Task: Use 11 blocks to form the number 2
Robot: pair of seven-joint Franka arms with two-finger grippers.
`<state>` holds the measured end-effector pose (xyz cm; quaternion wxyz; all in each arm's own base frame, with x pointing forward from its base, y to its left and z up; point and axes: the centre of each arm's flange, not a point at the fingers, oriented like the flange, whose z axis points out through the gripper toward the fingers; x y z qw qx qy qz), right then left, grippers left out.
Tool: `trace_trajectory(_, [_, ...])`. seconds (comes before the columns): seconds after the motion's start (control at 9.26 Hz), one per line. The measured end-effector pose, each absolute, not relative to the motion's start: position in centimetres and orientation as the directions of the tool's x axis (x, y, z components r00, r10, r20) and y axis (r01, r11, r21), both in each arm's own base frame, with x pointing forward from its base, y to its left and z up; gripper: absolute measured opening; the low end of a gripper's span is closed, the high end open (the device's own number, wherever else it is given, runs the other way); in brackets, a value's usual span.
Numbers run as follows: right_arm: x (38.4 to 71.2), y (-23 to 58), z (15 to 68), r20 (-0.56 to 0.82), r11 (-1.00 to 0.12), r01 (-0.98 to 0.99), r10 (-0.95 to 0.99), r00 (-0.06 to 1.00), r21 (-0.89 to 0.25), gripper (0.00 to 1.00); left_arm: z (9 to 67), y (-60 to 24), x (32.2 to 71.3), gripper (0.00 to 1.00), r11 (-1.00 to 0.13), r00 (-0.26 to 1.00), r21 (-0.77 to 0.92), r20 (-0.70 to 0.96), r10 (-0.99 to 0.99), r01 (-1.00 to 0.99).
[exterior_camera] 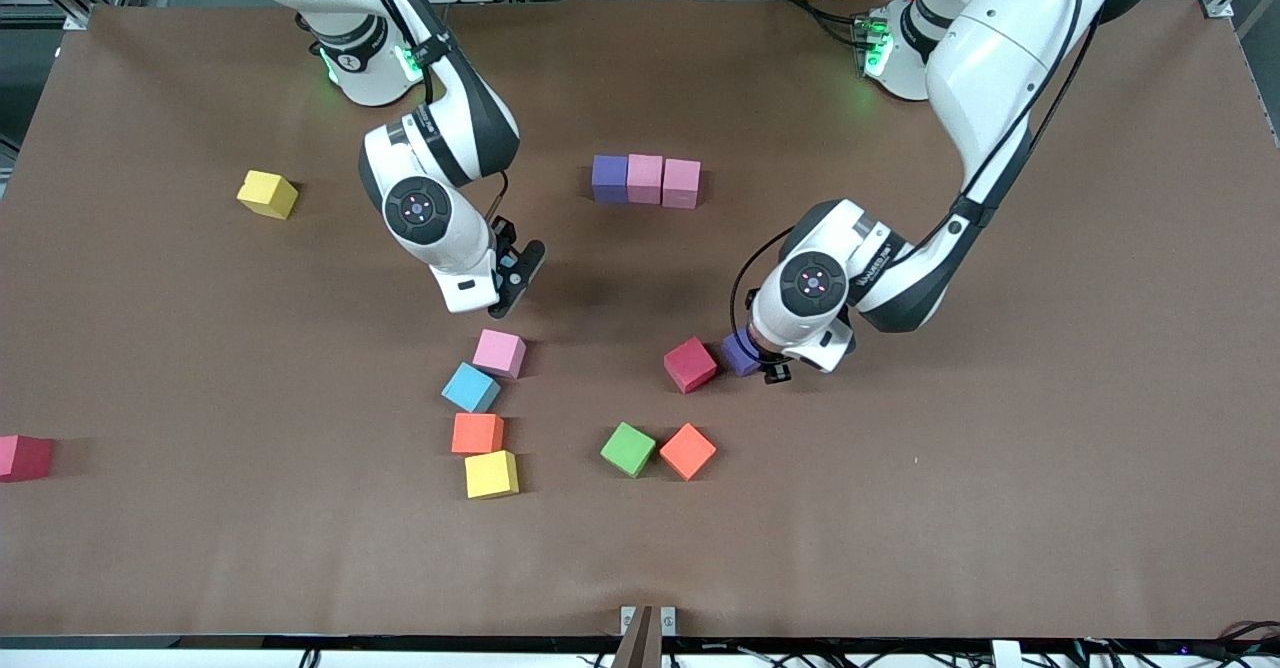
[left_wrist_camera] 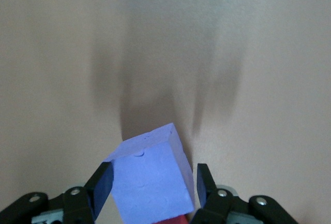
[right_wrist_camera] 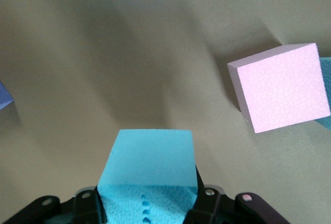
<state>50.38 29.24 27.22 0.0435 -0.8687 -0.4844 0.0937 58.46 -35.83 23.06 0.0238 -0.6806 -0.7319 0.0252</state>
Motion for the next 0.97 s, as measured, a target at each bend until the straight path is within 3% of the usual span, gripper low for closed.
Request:
trace_trajectory(0.65, [50.6, 29.0, 27.3, -0.118, -0.520, 0.838, 0.854, 0.507, -0.165, 0.58, 25.0, -36.3, 59.1, 0.74, -0.585, 0.585, -0.017, -0.039, 0.810, 0.810])
trace_trajectory(0.97, [50.6, 28.9, 27.3, -0.118, -0.514, 0.842, 0.858, 0.500, -0.165, 0.58, 24.8, -36.3, 59.0, 0.74, -0.741, 0.740, -0.012, -0.044, 0.671, 0.672])
